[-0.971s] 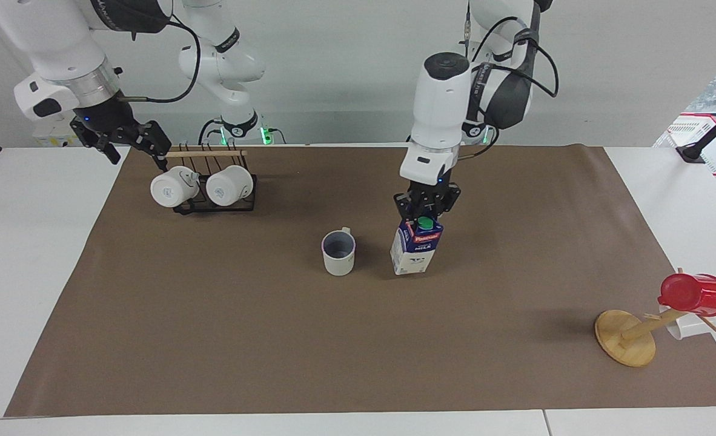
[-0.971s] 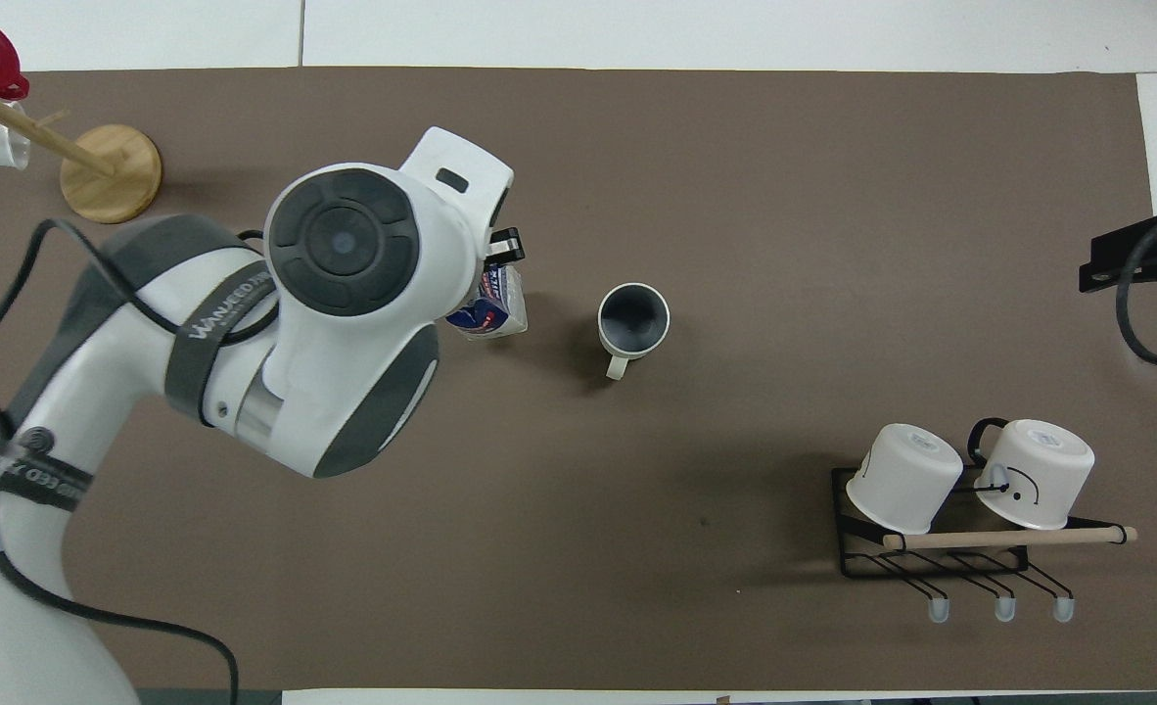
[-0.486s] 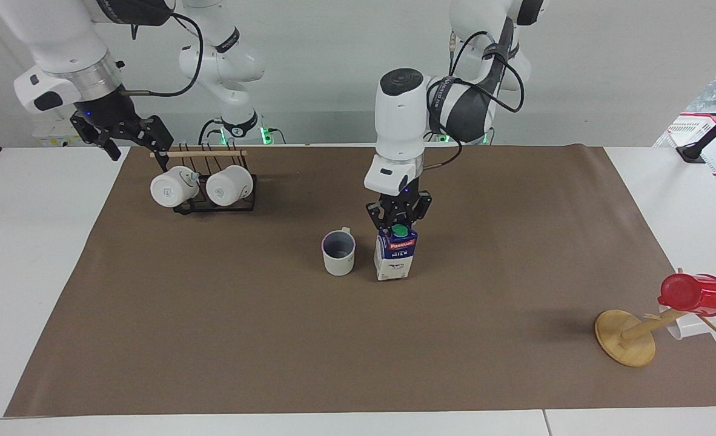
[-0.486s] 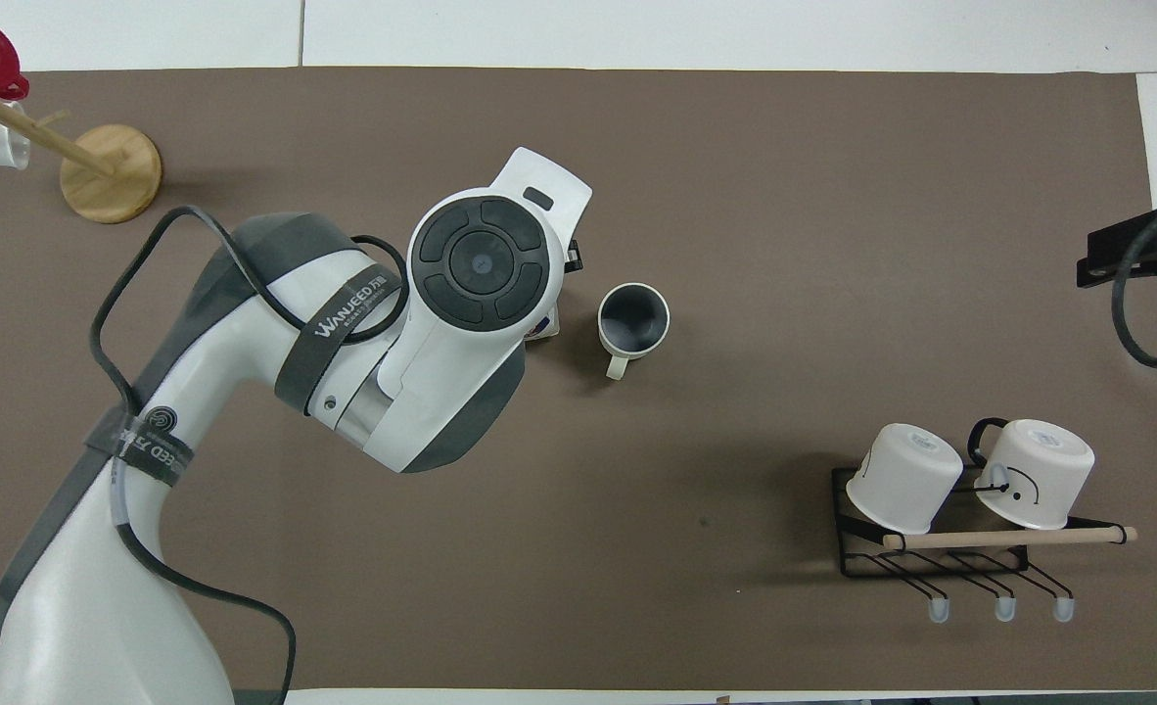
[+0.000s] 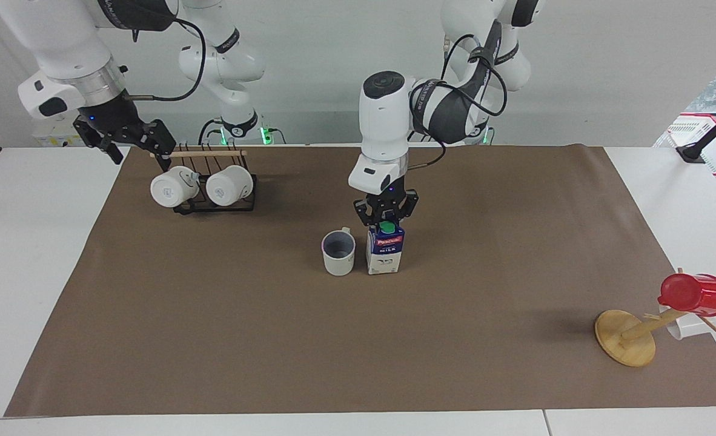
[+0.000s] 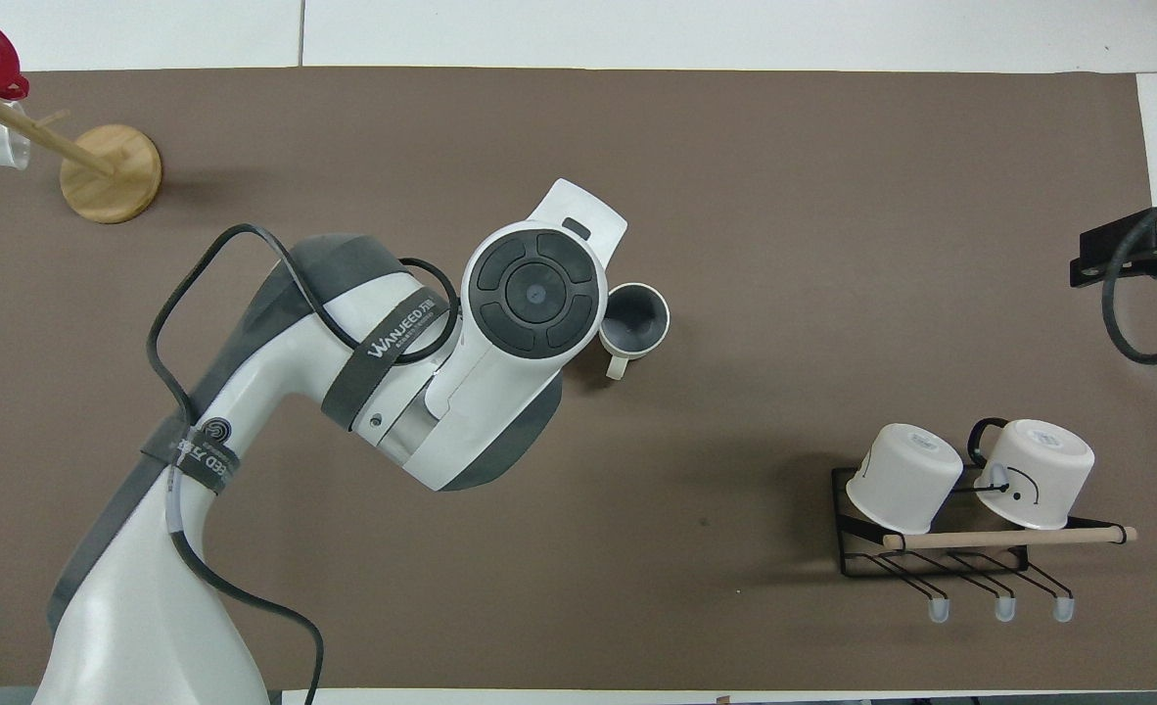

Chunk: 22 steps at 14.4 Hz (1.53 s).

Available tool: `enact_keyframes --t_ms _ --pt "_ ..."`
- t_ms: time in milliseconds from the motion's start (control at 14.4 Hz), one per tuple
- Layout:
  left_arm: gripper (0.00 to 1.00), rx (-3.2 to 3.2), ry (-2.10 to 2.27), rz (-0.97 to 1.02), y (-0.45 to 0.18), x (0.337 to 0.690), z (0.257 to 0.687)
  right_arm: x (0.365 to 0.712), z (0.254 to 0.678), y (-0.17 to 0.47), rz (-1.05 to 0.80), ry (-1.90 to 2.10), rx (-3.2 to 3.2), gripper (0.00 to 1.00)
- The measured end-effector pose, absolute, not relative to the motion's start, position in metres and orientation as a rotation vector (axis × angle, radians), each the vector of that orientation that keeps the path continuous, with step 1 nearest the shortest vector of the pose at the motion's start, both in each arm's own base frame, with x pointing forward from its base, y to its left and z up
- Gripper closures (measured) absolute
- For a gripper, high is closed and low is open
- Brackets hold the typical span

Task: Place cup and milk on table

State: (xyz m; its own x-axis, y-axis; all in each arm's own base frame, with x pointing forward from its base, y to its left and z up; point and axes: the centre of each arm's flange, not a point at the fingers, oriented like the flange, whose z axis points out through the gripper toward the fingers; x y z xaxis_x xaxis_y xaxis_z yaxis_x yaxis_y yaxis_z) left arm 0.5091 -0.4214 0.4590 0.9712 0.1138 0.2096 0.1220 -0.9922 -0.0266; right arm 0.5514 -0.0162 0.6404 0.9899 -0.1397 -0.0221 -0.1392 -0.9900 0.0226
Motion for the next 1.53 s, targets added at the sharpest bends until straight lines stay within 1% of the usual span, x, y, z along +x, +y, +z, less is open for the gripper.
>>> enact_keyframes --t_ms 694,763,902,971,1040,1110,1318,1387,1526 --pt "0.58 -3.073 -0.154 -0.32 -0.428 0.501 0.455 0.55 0.629 -0.016 -0.076 -0.218 3.111 0.0" --pt "0.5 -3.072 -0.154 -0.318 -0.428 0.501 0.454 0.55 0.628 -0.016 -0.081 -0.218 3.111 0.0" --pt "0.3 -3.07 -0.153 -0.314 -0.427 0.5 0.453 0.548 0.625 -0.016 -0.089 -0.218 3.11 0.0" --pt "0.17 -3.071 -0.155 -0.317 -0.427 0.501 0.454 0.548 0.626 -0.016 -0.086 -0.218 3.11 0.0" --pt "0.07 -3.076 -0.159 -0.328 -0.425 0.501 0.459 0.549 0.626 -0.016 -0.077 -0.217 3.111 0.0" --pt "0.0 -3.083 -0.168 -0.348 -0.423 0.502 0.469 0.549 0.627 -0.016 -0.07 -0.217 3.111 0.0" --pt "0.0 -3.111 -0.235 -0.435 -0.397 0.503 0.524 0.548 0.628 -0.016 -0.065 -0.217 3.112 0.0" --pt "0.0 -3.106 -0.268 -0.438 -0.379 0.505 0.542 0.548 0.627 -0.016 -0.066 -0.217 3.112 0.0" --pt "0.0 -3.088 -0.299 -0.402 -0.339 0.512 0.563 0.548 0.627 -0.016 -0.067 -0.217 3.111 0.0"
